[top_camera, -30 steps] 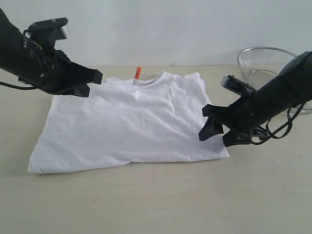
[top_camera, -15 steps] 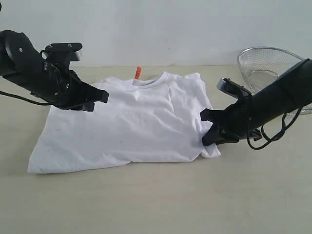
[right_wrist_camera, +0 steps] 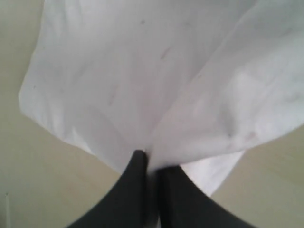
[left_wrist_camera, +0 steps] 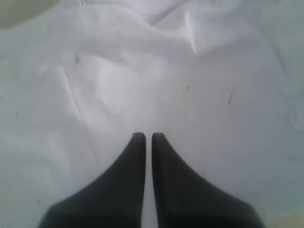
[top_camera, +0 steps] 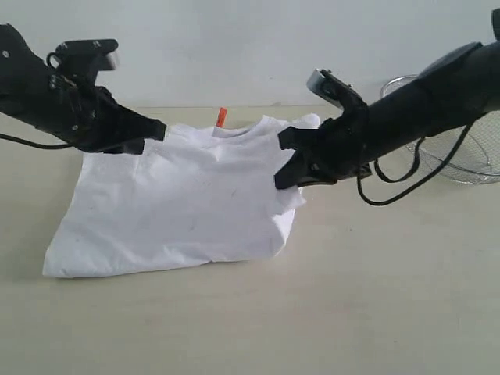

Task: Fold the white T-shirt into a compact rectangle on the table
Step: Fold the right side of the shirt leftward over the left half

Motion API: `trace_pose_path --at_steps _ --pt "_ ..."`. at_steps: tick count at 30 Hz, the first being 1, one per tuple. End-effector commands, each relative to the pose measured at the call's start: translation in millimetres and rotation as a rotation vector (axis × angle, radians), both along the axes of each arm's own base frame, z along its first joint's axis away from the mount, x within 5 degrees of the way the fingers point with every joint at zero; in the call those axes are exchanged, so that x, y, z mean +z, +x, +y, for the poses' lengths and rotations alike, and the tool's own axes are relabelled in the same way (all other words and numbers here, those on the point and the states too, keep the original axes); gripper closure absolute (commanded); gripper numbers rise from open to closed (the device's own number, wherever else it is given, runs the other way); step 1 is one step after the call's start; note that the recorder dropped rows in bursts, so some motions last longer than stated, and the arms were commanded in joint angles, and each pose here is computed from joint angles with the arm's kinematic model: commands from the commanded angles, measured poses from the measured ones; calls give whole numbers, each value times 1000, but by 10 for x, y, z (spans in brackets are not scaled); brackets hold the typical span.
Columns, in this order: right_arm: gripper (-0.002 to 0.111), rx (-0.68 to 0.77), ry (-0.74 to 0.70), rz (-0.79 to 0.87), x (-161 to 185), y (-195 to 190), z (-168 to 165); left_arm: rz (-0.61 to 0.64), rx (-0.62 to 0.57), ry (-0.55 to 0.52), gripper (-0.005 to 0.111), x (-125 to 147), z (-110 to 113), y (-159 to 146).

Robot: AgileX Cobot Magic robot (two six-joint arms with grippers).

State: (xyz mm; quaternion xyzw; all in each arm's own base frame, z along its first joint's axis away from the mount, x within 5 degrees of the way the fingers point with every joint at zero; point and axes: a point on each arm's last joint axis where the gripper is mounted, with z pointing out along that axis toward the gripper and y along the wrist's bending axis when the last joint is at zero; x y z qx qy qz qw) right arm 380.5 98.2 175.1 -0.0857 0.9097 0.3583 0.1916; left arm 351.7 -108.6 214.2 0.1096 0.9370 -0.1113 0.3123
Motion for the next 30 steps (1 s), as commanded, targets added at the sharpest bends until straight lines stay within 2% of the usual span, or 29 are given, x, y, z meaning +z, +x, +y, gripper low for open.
trace_pose_path --at_steps 1,5,7,10,14,23,30 --pt "108 56 25 -59 170 7 299 -67 45 6 102 321 191 -82" --pt "108 122 54 -104 302 42 762 -120 110 52 102 654 471 -223" --pt "108 153 68 -97 270 73 994 -116 113 57 102 739 514 -294" --pt "108 214 92 -95 223 62 1363 -101 104 76 102 773 529 -348" --pt "108 249 97 -112 208 3 1699 -82 110 76 102 762 532 -360" --pt "108 297 135 -126 189 -97 2142 -52 118 72 102 746 533 -378" --pt "108 314 179 -181 416 -97 2302 -50 116 74 102 774 538 -407"
